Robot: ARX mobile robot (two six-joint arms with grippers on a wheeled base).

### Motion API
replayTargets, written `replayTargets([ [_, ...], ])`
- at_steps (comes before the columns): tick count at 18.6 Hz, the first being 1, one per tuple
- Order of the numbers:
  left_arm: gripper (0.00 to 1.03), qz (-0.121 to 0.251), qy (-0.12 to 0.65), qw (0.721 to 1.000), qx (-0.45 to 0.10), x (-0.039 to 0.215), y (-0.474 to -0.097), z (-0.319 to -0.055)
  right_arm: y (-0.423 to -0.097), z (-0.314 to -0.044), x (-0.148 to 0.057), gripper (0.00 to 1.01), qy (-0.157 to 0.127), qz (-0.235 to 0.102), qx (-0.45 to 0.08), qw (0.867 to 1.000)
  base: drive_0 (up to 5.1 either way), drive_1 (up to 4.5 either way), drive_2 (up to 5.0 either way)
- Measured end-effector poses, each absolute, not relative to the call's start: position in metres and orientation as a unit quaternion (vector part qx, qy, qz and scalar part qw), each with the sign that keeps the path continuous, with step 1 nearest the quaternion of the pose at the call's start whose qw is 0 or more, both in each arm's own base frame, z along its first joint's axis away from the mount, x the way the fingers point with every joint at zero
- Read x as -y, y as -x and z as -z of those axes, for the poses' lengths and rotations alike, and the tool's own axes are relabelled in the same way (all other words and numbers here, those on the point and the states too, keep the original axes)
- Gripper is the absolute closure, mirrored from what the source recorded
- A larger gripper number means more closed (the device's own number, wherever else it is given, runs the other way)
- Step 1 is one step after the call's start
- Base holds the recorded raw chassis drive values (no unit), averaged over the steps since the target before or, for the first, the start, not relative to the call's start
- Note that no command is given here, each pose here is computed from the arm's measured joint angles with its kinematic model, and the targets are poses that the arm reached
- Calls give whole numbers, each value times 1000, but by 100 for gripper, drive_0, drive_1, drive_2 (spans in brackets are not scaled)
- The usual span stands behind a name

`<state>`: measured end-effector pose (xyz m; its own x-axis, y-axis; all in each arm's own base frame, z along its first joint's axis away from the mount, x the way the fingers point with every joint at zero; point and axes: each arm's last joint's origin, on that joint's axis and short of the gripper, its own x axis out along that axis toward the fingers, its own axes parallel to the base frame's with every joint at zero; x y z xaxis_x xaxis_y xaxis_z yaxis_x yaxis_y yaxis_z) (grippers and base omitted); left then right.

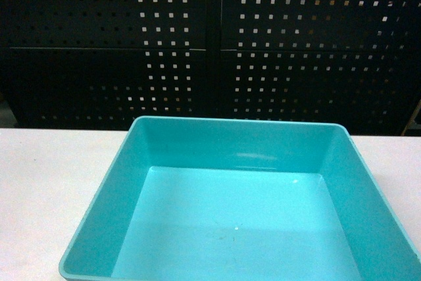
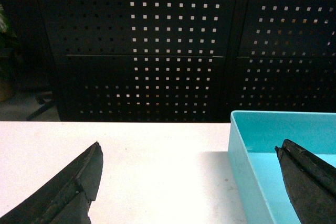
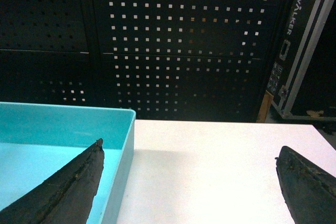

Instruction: Stack blue boxes stably on right

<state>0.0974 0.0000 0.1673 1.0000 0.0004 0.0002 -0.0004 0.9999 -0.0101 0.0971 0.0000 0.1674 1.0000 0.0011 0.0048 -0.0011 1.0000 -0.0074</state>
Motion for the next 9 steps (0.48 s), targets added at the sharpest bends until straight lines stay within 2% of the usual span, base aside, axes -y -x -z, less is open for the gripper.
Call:
replayTargets([
  [9, 5, 0, 5, 1000, 0, 0, -97, -167, -97, -167, 0, 3, 4, -1, 2, 1000, 0, 0, 0],
])
